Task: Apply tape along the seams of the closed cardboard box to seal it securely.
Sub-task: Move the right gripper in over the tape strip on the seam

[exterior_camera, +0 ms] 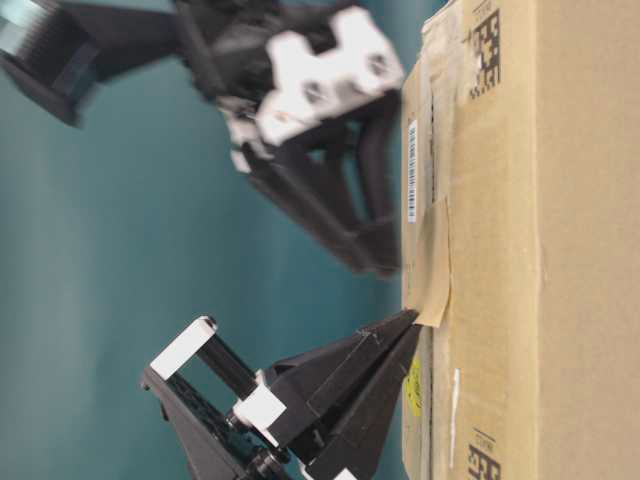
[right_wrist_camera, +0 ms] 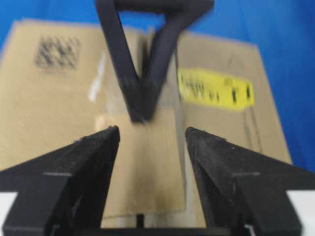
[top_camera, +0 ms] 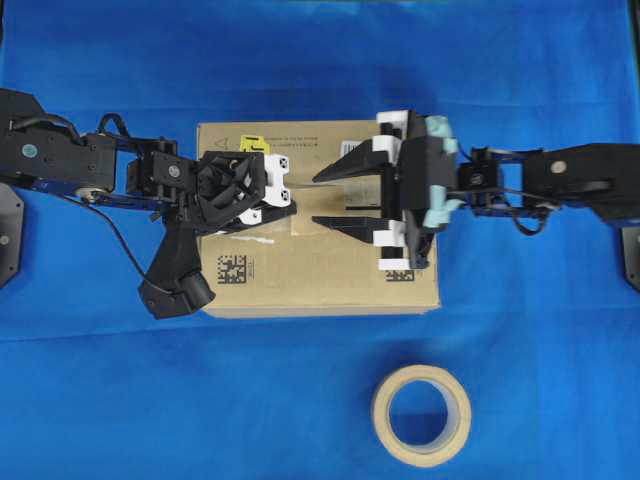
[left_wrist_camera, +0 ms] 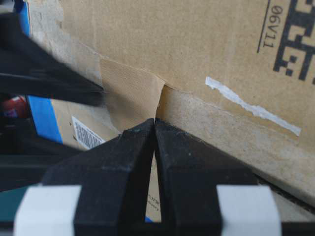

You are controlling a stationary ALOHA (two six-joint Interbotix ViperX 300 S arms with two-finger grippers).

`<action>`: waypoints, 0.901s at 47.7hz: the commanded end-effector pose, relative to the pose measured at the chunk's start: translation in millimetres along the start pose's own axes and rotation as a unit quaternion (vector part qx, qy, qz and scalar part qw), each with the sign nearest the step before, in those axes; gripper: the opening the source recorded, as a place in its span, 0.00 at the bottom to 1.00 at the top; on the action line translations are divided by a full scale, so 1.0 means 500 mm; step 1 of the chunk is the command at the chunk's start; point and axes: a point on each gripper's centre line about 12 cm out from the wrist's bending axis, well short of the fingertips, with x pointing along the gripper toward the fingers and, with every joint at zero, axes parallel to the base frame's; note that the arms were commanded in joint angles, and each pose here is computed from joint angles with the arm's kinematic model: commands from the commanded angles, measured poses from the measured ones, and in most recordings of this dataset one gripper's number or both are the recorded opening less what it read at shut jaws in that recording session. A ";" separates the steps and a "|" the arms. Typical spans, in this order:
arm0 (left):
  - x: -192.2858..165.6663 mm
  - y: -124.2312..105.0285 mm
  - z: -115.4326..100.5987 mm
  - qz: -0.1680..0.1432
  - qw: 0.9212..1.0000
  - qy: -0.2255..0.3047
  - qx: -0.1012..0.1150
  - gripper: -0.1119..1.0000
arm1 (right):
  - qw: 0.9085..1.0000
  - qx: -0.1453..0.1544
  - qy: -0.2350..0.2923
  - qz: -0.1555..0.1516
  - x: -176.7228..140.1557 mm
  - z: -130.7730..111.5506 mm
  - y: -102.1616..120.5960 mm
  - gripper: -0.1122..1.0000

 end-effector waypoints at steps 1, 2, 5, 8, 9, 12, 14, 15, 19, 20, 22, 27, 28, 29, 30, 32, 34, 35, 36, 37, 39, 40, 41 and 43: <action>-0.007 0.013 -0.001 0.011 1.000 0.001 0.000 0.11 | 1.000 0.007 -0.017 -0.005 0.008 0.017 -0.007 0.62; -0.007 0.013 -0.002 0.011 1.000 0.001 -0.001 0.11 | 1.000 0.007 -0.015 -0.006 0.010 0.013 -0.008 0.62; -0.007 0.013 -0.002 0.011 1.000 0.001 -0.002 0.11 | 1.000 0.007 -0.012 -0.007 0.013 0.006 -0.008 0.62; -0.007 0.013 -0.002 0.011 1.000 0.001 -0.002 0.11 | 1.000 0.008 -0.012 -0.007 0.014 0.001 -0.009 0.62; -0.007 0.013 -0.002 0.011 1.000 0.001 -0.002 0.11 | 1.000 0.008 -0.013 -0.007 0.014 0.000 -0.009 0.62; -0.006 0.011 -0.002 0.010 1.000 0.001 -0.002 0.11 | 1.000 0.006 -0.017 -0.006 0.014 -0.004 -0.009 0.61; -0.006 0.011 -0.001 0.010 1.000 0.001 -0.001 0.11 | 1.000 0.004 -0.023 -0.006 0.013 -0.003 -0.008 0.59; -0.006 0.011 -0.001 0.010 1.000 0.001 -0.002 0.11 | 1.000 0.003 -0.025 -0.006 0.012 -0.004 -0.008 0.58; -0.006 0.010 -0.001 0.009 1.000 0.001 -0.002 0.11 | 0.999 0.000 -0.042 -0.005 0.008 -0.002 -0.008 0.52; -0.006 0.009 -0.002 0.008 1.000 0.001 -0.002 0.11 | 0.999 0.000 -0.045 -0.005 0.008 -0.003 -0.008 0.50; -0.006 0.009 -0.002 0.008 1.000 0.001 -0.002 0.11 | 0.999 -0.002 -0.048 -0.004 0.006 -0.005 -0.007 0.46; -0.006 0.006 -0.001 0.006 1.000 0.001 -0.003 0.11 | 0.999 -0.005 -0.052 -0.002 0.003 -0.010 -0.006 0.39; -0.006 0.006 -0.002 0.007 1.000 0.001 -0.003 0.11 | 0.999 -0.005 -0.051 -0.001 0.002 -0.011 -0.005 0.38; -0.006 0.006 -0.001 0.007 1.000 0.001 -0.003 0.11 | 0.999 -0.006 -0.051 0.000 0.002 -0.013 -0.003 0.37; -0.006 0.005 -0.001 0.005 1.000 0.001 -0.002 0.11 | 0.999 -0.007 -0.050 0.001 0.002 -0.014 -0.002 0.37; -0.006 0.005 -0.001 0.006 1.000 0.001 -0.003 0.11 | 0.999 -0.008 -0.048 0.002 0.002 -0.015 0.000 0.37; -0.006 0.005 -0.002 0.005 1.000 0.001 -0.003 0.11 | 0.999 -0.010 -0.045 0.004 0.003 -0.018 0.002 0.37; -0.006 0.005 -0.002 0.006 1.000 0.001 -0.003 0.11 | 0.999 -0.010 -0.043 0.005 0.004 -0.020 0.003 0.37; -0.006 0.005 -0.001 0.006 1.000 0.001 -0.002 0.11 | 0.999 -0.010 -0.041 0.006 0.005 -0.022 0.004 0.37; -0.006 0.005 -0.002 0.006 1.000 0.001 -0.003 0.11 | 0.999 -0.010 -0.038 0.006 0.006 -0.024 0.004 0.37; -0.006 0.005 -0.001 0.006 1.000 0.001 -0.002 0.11 | 0.999 -0.010 -0.034 0.006 0.008 -0.025 0.006 0.37; -0.006 0.005 -0.001 0.006 1.000 0.001 -0.003 0.11 | 0.999 -0.010 -0.031 0.006 0.010 -0.027 0.006 0.37; -0.006 0.005 -0.001 0.006 1.000 0.001 -0.003 0.11 | 0.999 -0.011 -0.029 0.007 0.011 -0.028 0.006 0.37; -0.006 0.005 -0.002 0.006 1.000 0.001 -0.003 0.11 | 1.000 -0.010 -0.026 0.006 0.014 -0.029 0.006 0.37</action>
